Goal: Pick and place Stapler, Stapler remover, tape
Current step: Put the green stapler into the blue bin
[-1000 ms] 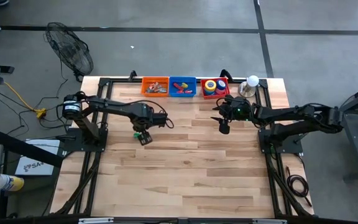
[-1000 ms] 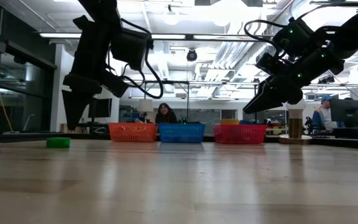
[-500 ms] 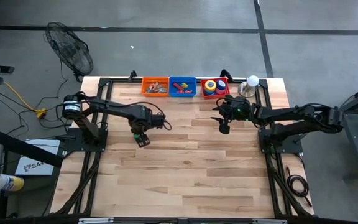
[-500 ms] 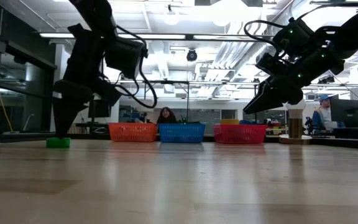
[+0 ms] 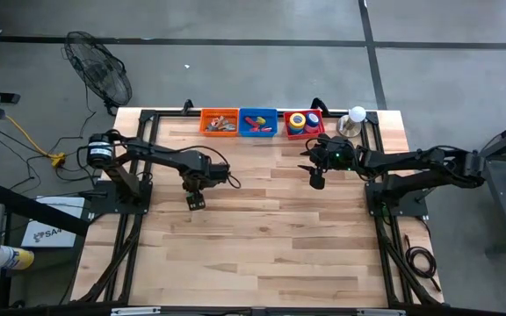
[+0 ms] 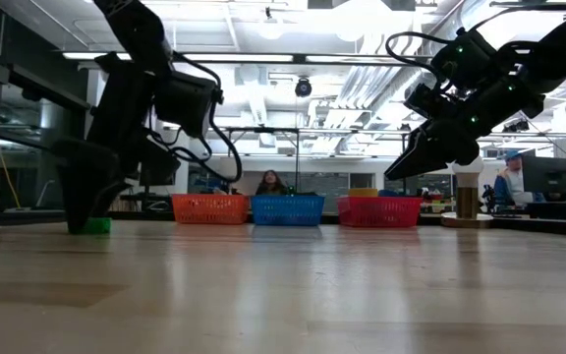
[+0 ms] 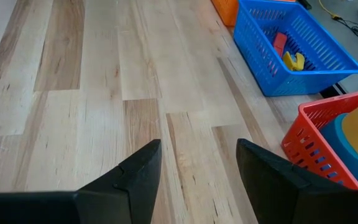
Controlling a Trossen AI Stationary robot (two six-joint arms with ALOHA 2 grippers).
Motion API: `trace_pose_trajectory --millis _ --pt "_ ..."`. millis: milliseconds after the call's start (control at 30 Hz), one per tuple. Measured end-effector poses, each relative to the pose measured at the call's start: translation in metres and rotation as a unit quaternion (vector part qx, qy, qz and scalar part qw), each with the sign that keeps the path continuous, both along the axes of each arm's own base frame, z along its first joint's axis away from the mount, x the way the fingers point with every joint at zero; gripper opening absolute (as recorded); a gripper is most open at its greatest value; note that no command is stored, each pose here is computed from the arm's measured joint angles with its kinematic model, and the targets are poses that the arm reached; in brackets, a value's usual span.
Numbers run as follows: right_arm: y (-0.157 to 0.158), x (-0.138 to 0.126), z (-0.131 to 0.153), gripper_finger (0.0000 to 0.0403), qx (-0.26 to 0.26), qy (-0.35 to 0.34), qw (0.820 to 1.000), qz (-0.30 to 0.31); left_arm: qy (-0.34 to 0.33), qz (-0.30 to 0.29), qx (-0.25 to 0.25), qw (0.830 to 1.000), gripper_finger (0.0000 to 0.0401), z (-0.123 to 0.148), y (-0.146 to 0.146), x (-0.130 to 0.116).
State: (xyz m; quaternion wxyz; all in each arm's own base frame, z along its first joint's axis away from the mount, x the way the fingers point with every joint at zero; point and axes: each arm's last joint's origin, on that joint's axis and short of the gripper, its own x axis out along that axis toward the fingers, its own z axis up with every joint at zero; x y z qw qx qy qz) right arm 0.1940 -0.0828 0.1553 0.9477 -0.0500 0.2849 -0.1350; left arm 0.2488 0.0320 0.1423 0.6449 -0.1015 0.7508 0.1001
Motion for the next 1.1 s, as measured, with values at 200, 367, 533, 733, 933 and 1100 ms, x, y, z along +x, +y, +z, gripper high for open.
trace_pose_trajectory --millis 200,367,533,733,933,1100 --pt "0.0 0.0 0.0 0.0199 0.0 0.0 1.0 0.0 -0.005 -0.025 0.0 1.0 0.0275 -0.0022 0.0001 -0.0009" --pt "0.0001 0.0 0.0 0.0199 -0.001 0.001 1.0 0.001 -0.007 -0.052 -0.002 0.999 0.0275 -0.0025 0.0003 -0.0007" --pt "0.0001 0.0 -0.0001 0.0199 -0.001 0.001 1.0 0.001 -0.007 -0.063 -0.003 0.998 0.0253 -0.0029 0.0008 -0.0007" --pt "0.0001 -0.0002 -0.0004 0.0199 0.0 0.003 1.0 0.001 -0.008 -0.065 -0.002 0.998 0.0197 -0.0033 0.0009 -0.0005" --pt "0.0002 -0.0002 -0.0004 0.0199 0.0 0.003 1.0 0.001 -0.009 -0.065 -0.001 0.998 0.015 -0.0034 0.0009 -0.0002" --pt "0.0001 -0.0002 -0.0004 0.0199 0.0 0.003 1.0 0.001 -0.011 -0.064 -0.001 0.998 0.0125 -0.0037 0.001 0.0003"
